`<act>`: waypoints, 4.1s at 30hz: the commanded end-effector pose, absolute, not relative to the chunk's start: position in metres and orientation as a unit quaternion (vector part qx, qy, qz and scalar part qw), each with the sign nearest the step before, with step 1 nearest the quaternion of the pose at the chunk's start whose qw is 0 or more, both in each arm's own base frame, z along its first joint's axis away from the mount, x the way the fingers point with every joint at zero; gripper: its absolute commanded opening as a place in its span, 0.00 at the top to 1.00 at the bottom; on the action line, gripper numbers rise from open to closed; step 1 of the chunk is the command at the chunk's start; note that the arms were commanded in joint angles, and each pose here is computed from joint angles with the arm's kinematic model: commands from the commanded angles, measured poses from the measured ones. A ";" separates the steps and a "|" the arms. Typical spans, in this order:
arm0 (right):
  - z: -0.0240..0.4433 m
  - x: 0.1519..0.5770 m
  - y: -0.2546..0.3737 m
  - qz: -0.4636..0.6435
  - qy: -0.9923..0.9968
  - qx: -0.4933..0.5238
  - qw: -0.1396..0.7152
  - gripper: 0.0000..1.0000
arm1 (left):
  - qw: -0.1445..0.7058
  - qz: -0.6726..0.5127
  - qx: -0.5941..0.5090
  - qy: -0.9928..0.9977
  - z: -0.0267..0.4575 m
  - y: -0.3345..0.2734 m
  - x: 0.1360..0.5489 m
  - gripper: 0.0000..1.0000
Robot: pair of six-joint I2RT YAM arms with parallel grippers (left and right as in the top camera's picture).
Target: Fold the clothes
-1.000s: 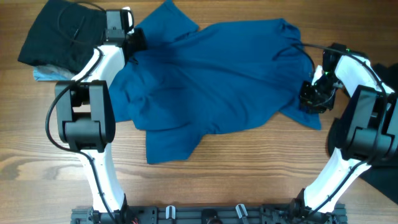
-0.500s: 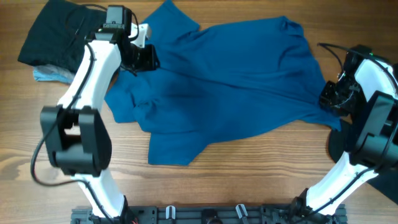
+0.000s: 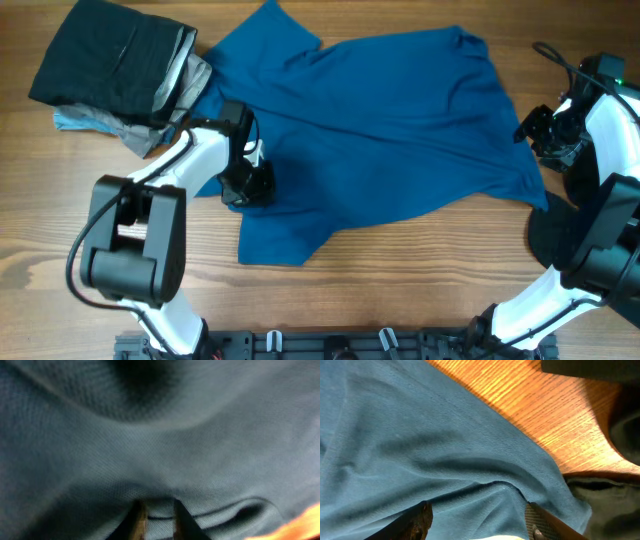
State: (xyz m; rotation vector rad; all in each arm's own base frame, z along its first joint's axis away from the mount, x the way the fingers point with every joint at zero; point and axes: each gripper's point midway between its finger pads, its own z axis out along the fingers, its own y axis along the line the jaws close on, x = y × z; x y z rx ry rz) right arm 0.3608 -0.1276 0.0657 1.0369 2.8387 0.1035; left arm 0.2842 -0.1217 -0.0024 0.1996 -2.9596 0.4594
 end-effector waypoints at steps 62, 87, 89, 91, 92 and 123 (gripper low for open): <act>0.128 0.412 -0.057 0.134 0.960 0.182 0.167 0.59 | -0.225 0.118 0.090 -0.963 -0.028 -0.066 0.448 0.94; 0.118 0.391 -0.035 0.106 0.962 0.229 0.106 0.55 | -0.174 0.089 0.046 -0.980 0.169 -0.062 0.492 0.49; 0.117 0.388 -0.039 0.093 0.963 0.232 0.102 0.54 | -0.121 0.091 0.059 -0.987 0.170 -0.061 0.461 0.50; 0.116 0.387 -0.043 0.081 0.964 0.233 0.102 0.52 | -0.067 0.093 0.062 -0.992 0.167 -0.062 0.433 0.53; 0.116 0.387 -0.044 0.079 0.964 0.233 0.102 0.51 | -0.026 0.086 0.066 -0.994 0.165 -0.060 0.414 0.53; 0.115 0.381 -0.043 0.075 0.973 0.197 0.094 0.48 | 0.036 0.068 0.165 -0.983 -0.011 -0.044 0.288 0.71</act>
